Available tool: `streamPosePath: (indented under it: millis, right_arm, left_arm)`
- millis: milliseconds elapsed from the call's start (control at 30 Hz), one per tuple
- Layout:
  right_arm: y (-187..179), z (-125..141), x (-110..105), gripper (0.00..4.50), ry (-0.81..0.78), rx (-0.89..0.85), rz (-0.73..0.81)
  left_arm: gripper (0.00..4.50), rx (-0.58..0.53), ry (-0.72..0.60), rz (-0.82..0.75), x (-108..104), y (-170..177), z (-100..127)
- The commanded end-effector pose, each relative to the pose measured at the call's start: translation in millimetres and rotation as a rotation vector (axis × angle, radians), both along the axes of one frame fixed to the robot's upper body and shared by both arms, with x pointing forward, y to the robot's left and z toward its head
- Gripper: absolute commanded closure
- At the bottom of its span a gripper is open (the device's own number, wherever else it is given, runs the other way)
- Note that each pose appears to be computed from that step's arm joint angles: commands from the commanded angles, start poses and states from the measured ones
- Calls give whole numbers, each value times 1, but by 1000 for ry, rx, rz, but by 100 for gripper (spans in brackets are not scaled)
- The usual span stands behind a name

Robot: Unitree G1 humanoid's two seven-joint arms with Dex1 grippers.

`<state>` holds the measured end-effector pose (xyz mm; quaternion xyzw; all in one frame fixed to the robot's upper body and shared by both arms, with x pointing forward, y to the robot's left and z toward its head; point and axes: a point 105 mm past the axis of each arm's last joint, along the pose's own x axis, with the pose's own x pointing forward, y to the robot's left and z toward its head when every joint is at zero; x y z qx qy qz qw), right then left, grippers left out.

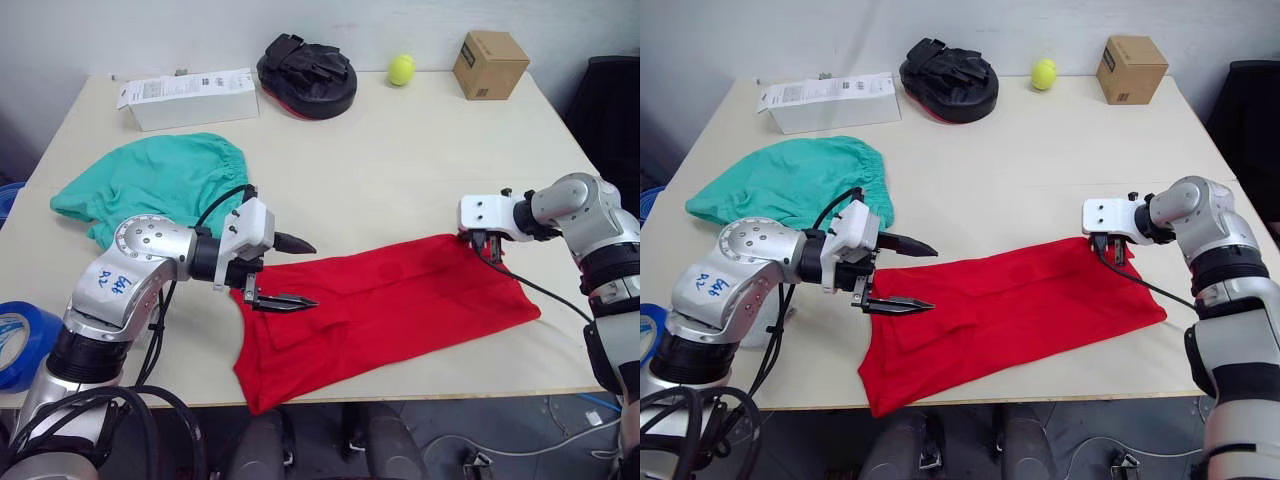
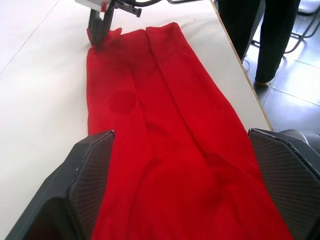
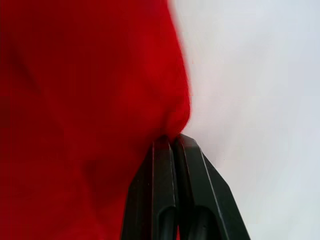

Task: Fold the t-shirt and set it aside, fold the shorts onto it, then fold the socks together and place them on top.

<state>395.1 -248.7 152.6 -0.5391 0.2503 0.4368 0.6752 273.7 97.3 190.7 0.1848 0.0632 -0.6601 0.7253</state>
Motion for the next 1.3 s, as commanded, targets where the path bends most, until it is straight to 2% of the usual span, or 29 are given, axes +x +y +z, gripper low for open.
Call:
streamPosePath:
  millis: [33, 233, 567, 800, 1000, 1133, 1300]
  right_arm:
    - [11, 19, 8, 448, -42, 32, 18]
    - [31, 36, 24, 448, -115, 71, 20]
    - [31, 49, 47, 448, -278, -69, -26]
    - [33, 51, 53, 448, -324, -110, -42]
    - [32, 45, 50, 448, -279, -65, -52]
    - [28, 42, 47, 355, -271, -63, -49]
    - [23, 53, 46, 174, -306, 45, -80]
  left_arm:
    - [0, -19, -54, 4, -4, 1, 11]
    - [0, -29, -53, 23, -6, 1, 8]
    - [0, -31, -61, 55, -3, 5, 9]
    - [0, -27, -55, 92, 0, 12, 7]
    - [0, -18, -39, 124, 10, 17, 1]
    - [0, 2, -38, 137, 22, 23, -1]
    - [0, 36, -37, 135, 41, 31, -1]
